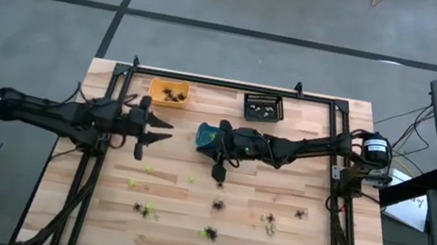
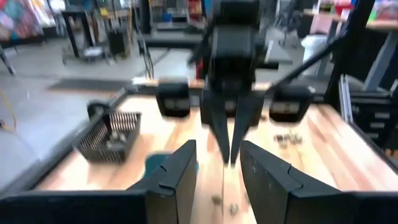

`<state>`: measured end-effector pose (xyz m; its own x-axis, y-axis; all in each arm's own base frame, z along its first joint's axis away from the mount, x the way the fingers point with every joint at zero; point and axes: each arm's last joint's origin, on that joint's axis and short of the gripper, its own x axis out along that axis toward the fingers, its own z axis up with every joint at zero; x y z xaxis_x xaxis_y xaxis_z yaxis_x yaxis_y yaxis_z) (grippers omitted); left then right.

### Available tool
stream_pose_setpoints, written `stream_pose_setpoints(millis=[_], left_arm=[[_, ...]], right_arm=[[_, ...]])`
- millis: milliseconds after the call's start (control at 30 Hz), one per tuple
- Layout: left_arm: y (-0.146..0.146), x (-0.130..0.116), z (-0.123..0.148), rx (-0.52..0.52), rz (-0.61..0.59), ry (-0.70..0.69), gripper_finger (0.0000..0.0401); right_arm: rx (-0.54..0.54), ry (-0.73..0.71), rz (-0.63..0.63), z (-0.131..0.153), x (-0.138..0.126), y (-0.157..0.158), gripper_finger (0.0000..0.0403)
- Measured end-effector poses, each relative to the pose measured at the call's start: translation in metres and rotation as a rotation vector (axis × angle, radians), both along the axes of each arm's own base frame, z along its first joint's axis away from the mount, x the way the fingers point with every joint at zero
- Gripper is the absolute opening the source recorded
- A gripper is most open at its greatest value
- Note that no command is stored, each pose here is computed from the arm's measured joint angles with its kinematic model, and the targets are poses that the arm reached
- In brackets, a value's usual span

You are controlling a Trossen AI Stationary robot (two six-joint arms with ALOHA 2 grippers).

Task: Sort Halloween decoration
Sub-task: Put the black spider toy into the yellow bin

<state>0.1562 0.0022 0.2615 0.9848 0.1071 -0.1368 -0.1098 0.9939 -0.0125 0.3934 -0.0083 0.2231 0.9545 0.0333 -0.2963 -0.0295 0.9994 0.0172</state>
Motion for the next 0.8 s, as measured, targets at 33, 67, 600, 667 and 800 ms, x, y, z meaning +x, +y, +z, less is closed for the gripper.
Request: stream_pose_setpoints(millis=[33, 67, 600, 667, 800], left_arm=[[0.000, 0.002, -0.004, -0.010, 0.002, 0.017, 0.0109], [0.000, 0.005, -0.006, -0.018, 0.002, 0.029, 0.0109], [-0.007, 0.056, -0.041, -0.082, -0.017, 0.111, 0.0109], [-0.011, 0.063, -0.045, -0.081, -0.035, 0.103, 0.0109], [-0.021, 0.076, -0.056, -0.078, -0.066, 0.098, 0.0109]], right_arm=[[0.000, 0.002, 0.001, 0.003, 0.000, 0.000, 0.0008], [0.000, 0.015, 0.001, 0.005, -0.001, 0.001, 0.0008], [0.215, 0.603, -0.062, -0.005, -0.025, 0.034, 0.0009], [0.172, 0.667, -0.033, -0.009, -0.031, 0.042, 0.0009], [0.075, 0.747, 0.054, -0.021, -0.043, 0.059, 0.0009]])
